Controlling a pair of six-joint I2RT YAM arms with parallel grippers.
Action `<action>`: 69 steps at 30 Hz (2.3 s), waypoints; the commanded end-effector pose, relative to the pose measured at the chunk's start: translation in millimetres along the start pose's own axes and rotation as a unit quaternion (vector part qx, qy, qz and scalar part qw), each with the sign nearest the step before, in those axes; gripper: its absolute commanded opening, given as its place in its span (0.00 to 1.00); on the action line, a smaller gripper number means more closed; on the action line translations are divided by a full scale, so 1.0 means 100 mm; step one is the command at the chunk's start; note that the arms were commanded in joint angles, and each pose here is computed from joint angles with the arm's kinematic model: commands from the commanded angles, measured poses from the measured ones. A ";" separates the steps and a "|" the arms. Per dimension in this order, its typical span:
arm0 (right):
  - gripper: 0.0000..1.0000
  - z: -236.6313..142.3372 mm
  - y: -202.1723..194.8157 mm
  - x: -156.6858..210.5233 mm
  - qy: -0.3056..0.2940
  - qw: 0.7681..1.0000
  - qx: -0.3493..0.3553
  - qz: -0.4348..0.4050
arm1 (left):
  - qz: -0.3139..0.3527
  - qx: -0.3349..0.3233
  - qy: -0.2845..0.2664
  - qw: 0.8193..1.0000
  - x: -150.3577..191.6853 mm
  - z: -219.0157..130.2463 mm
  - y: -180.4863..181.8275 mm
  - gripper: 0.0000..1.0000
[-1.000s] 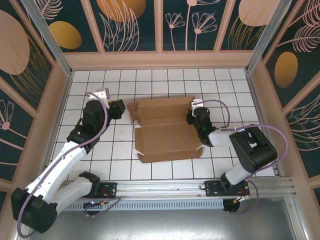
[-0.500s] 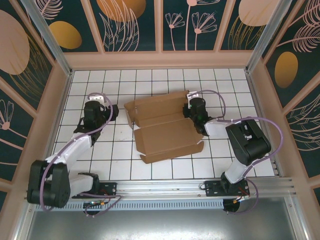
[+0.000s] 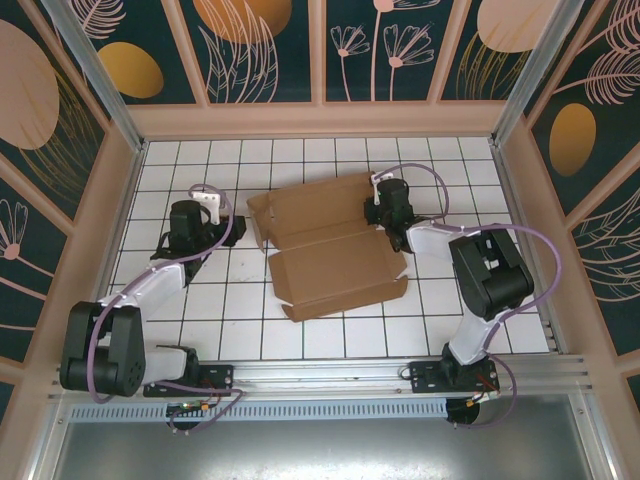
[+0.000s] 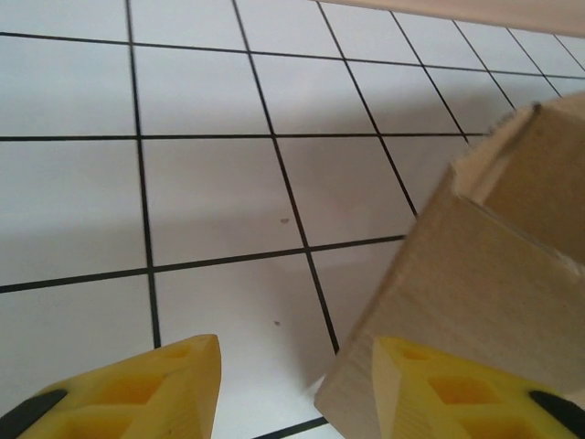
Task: Fold the paper box
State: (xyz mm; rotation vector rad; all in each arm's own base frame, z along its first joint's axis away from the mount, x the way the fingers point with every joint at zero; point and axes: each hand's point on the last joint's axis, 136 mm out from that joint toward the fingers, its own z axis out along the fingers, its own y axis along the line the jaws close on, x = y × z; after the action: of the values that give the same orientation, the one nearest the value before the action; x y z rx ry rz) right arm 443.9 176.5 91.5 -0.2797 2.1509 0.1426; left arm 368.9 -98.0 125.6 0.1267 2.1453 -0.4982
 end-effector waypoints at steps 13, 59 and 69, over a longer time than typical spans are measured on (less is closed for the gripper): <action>0.14 0.06 0.07 0.13 0.026 0.999 -0.024 0.003 | 0.044 0.071 0.023 0.996 -0.10 0.34 -0.15 0.50; 0.12 -0.12 0.20 0.16 0.009 1.000 -0.017 -0.015 | 0.128 -0.204 0.052 0.969 -0.18 0.79 0.20 0.30; 0.09 -0.22 0.11 0.04 -0.019 0.999 0.036 0.009 | 0.089 -0.253 0.023 0.963 -0.28 0.73 0.29 0.00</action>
State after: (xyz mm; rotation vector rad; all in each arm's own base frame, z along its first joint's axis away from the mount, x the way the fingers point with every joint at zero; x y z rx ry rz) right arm 420.3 208.6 91.7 -0.3200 2.1287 0.2016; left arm 446.5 -129.5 105.3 0.1630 2.2004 0.0090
